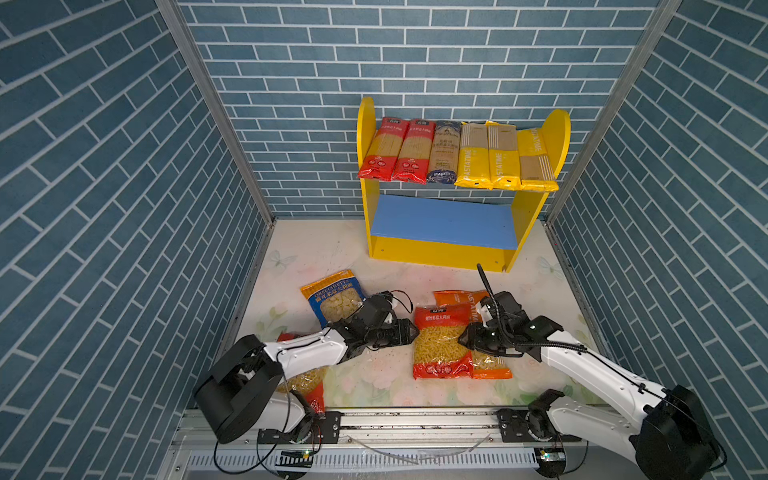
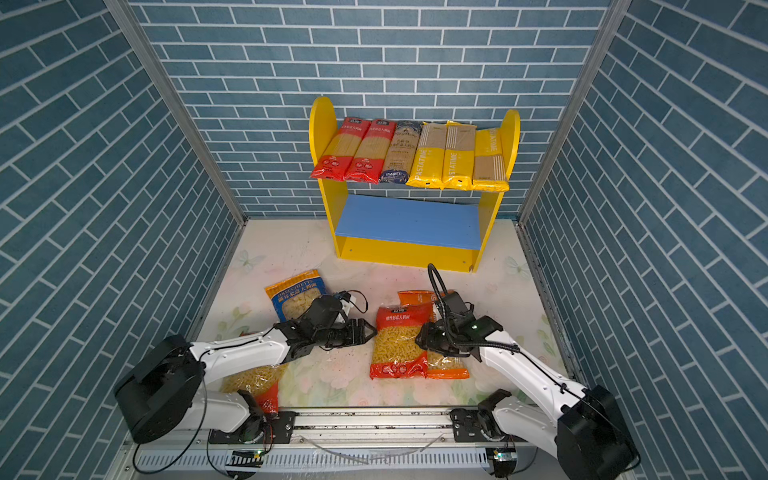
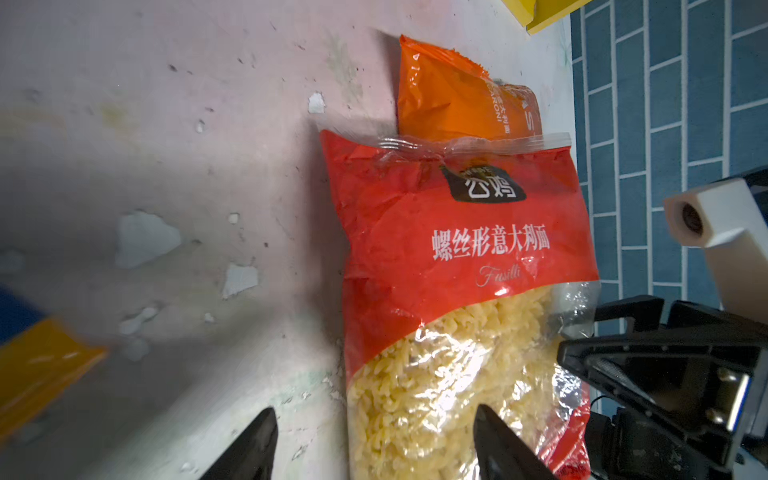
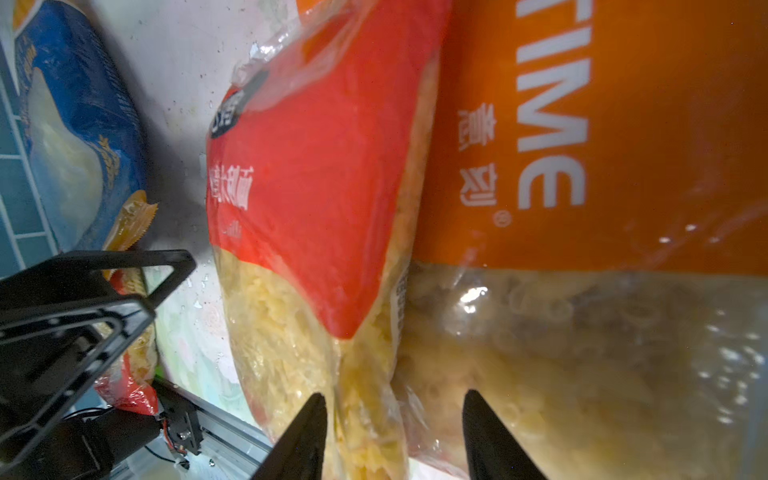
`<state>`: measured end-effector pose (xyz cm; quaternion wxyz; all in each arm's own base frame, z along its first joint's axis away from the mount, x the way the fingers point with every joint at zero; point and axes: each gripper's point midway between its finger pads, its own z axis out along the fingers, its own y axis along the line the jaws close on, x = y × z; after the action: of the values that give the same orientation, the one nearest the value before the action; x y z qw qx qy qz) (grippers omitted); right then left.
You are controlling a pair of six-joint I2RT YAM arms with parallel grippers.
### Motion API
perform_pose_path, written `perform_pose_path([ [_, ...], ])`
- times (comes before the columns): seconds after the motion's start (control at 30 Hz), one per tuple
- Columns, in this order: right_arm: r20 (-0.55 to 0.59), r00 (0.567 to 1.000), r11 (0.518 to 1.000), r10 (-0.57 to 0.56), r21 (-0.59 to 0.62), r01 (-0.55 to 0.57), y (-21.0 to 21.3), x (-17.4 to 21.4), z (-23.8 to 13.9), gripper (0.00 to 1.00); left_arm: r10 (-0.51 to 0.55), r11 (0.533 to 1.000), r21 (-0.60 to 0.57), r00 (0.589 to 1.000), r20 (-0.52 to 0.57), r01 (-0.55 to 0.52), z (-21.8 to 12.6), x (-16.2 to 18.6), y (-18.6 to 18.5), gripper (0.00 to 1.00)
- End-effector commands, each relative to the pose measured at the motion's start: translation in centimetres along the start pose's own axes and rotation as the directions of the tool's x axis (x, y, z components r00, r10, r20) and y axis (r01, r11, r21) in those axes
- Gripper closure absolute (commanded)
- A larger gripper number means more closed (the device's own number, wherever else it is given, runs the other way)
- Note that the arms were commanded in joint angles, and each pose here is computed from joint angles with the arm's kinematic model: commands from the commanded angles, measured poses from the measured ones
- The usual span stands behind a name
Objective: Place and organize the pasta boxes and bags onto the shelf
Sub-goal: 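Grasp the red fusilli bag's top with both grippers from either side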
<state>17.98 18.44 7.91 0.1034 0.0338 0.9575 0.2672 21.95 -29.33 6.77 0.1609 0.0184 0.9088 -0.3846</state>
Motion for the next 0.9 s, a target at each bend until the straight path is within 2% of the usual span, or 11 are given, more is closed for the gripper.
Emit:
perform_pose_path([
  [0.0,0.034,0.999,0.997,0.037,-0.076,-0.034,1.1,-0.6,0.1,0.46,-0.005,0.996,0.092,1.000,-0.007,0.006,1.7,0.4,-1.7,0.28],
  [0.13,0.067,0.997,0.994,0.041,-0.109,-0.033,1.7,-1.5,0.5,0.51,-0.047,0.988,0.147,0.999,-0.020,0.049,3.3,0.9,-1.9,0.33],
  [0.3,0.075,0.995,0.990,0.062,-0.128,-0.052,1.7,-1.8,1.5,0.69,-0.108,0.978,0.175,0.994,-0.011,0.109,4.2,0.9,-1.8,0.41],
  [0.43,0.099,0.991,0.986,0.088,-0.152,-0.072,1.9,-2.3,1.8,0.83,-0.118,0.975,0.191,0.993,0.003,0.115,4.1,0.5,-2.2,0.50],
  [0.67,0.189,0.976,0.966,0.109,-0.253,-0.059,3.7,-3.6,0.1,0.93,-0.120,0.971,0.216,0.991,0.060,0.104,2.4,-0.8,-3.5,0.72],
  [0.87,0.252,0.962,0.940,0.110,-0.340,-0.019,5.7,-4.9,-1.6,0.99,-0.077,0.977,0.206,0.991,0.113,0.053,0.8,-2.1,-4.7,0.84],
])
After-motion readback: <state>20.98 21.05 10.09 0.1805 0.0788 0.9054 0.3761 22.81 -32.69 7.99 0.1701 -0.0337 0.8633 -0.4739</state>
